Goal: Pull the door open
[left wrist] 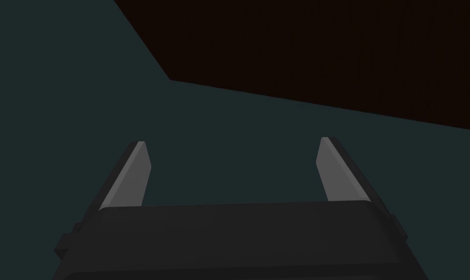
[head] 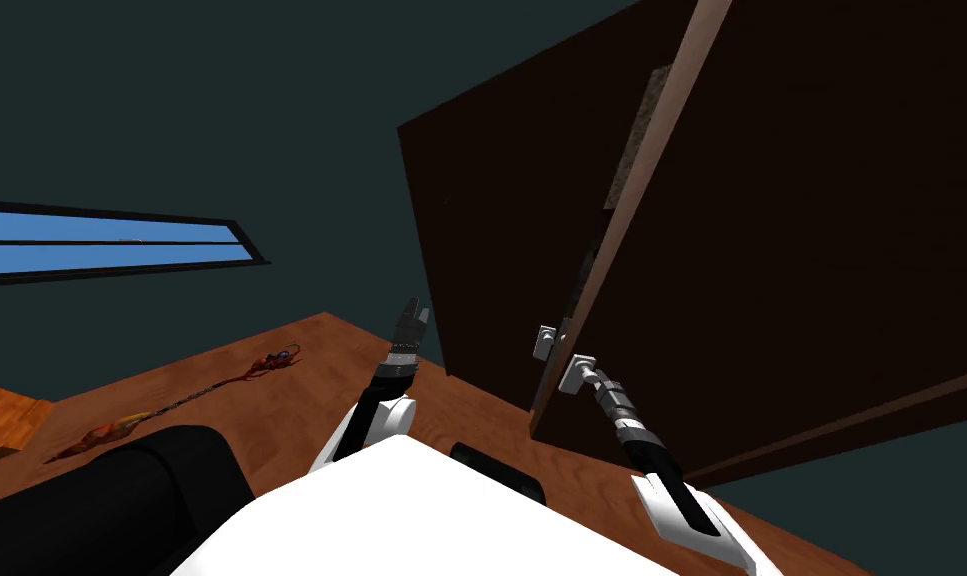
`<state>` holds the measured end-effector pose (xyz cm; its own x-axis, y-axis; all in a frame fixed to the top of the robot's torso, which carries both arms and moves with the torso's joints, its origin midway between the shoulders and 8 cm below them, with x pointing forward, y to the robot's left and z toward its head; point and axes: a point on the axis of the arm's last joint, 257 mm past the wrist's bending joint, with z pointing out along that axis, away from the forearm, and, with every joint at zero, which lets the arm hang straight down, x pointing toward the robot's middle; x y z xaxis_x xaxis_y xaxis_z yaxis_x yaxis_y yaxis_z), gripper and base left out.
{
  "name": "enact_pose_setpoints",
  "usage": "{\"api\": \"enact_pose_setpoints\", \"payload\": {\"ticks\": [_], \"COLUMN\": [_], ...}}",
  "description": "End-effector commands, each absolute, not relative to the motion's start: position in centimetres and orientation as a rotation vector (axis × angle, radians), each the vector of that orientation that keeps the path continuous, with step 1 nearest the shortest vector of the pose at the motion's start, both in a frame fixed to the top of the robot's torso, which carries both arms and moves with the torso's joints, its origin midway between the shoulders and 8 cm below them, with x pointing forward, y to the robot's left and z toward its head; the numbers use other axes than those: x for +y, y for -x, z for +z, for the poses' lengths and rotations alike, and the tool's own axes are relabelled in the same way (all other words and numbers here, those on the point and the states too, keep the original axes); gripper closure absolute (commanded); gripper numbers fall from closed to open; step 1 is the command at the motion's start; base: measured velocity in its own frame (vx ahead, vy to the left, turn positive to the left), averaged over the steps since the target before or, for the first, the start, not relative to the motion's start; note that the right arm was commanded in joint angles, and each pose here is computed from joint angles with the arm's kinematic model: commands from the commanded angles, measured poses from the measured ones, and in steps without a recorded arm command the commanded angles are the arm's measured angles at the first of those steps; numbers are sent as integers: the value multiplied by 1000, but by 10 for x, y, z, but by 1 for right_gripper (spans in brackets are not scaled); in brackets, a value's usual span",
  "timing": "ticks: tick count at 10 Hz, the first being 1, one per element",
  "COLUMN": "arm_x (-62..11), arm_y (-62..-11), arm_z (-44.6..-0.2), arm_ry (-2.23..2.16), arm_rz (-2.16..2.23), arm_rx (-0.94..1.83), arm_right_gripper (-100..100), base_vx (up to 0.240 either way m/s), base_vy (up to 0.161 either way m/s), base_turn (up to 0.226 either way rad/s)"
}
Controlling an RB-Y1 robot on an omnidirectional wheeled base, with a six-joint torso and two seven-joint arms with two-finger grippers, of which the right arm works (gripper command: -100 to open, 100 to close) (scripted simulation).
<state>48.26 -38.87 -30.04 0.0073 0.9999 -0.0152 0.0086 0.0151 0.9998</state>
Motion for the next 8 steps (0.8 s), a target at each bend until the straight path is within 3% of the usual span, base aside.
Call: {"api": "enact_pose_setpoints", "payload": {"ticks": [1,3,4,8], "arm_x": [-392,-384,-385,-367], "arm_y": [-474,-469,-468,-456], "arm_z": [-305,-302,-299,-297], "arm_ry": [-1210,-1189,-1183,-1159], "arm_rz": [1190,1223,1224,1277], "arm_rx": [1234,1257,1255,1285], "arm_right_gripper": [100,100,-100,-100], "base_vx": [-187,-203,-210,-187], "base_vy": [-70,-91,-81,9], "base_turn": [76,129,23,-11]}}
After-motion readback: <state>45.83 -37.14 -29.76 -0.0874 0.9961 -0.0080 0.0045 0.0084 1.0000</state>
